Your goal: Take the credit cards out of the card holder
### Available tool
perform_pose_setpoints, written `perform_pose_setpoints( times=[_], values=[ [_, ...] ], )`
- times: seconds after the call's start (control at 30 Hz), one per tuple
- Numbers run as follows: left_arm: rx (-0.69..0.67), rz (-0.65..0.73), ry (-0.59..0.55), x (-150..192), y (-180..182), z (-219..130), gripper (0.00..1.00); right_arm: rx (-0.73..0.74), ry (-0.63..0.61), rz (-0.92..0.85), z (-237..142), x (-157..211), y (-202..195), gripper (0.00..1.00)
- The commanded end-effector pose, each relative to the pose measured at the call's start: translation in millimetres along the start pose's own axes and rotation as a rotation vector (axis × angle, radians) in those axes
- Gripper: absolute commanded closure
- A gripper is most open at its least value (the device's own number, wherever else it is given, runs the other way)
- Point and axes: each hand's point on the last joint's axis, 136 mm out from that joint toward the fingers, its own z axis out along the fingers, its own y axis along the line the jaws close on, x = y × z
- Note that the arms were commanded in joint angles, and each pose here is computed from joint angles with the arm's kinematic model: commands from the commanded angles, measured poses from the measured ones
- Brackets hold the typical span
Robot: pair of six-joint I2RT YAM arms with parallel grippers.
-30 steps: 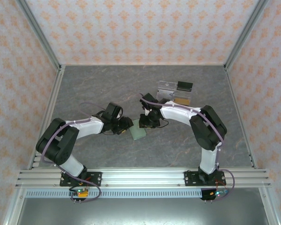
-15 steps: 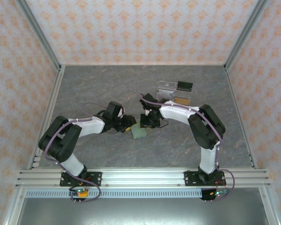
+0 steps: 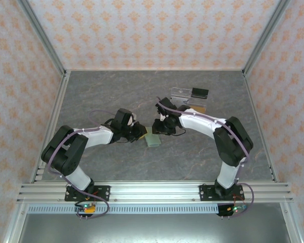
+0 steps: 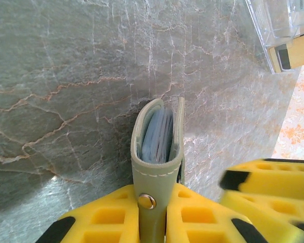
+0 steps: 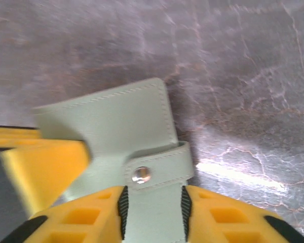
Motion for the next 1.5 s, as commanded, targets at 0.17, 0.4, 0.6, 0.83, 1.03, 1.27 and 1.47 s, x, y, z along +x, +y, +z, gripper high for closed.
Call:
perform_pose_setpoints(
  times=[0.17,0.4,0.6,0.83,1.03,1.27,1.47],
  values=[
    [0.019,0.027,-0.014,-2,-11,-5,0.94,-0.008,0.005,-0.059,0,-1,14,0.58],
    [0.023,0.029,-0.012,-2,-13,-6,0.96,0.039,0.034,-0.079,14,4,12,0.62],
    [0.025,0.031,-0.01,-1,-13,-5,0.97,0.073,0.056,-0.077,22,6,7,0.63],
    [0.03,0.031,-0.01,-3,-15,-5,0.99,0.115,0.062,-0.074,27,7,-1,0.66],
    [0.019,0.032,-0.011,-3,-14,-5,1.0,0.165,0.054,-0.074,28,5,-9,0.71],
    [-0.026,0.021,-0.01,-3,-6,-5,1.0,0.297,-0.003,-0.059,19,-3,-30,0.84],
    [-0.054,0.012,-0.013,-3,1,-5,1.0,0.374,-0.061,-0.017,8,-8,-46,0.89]
  ],
)
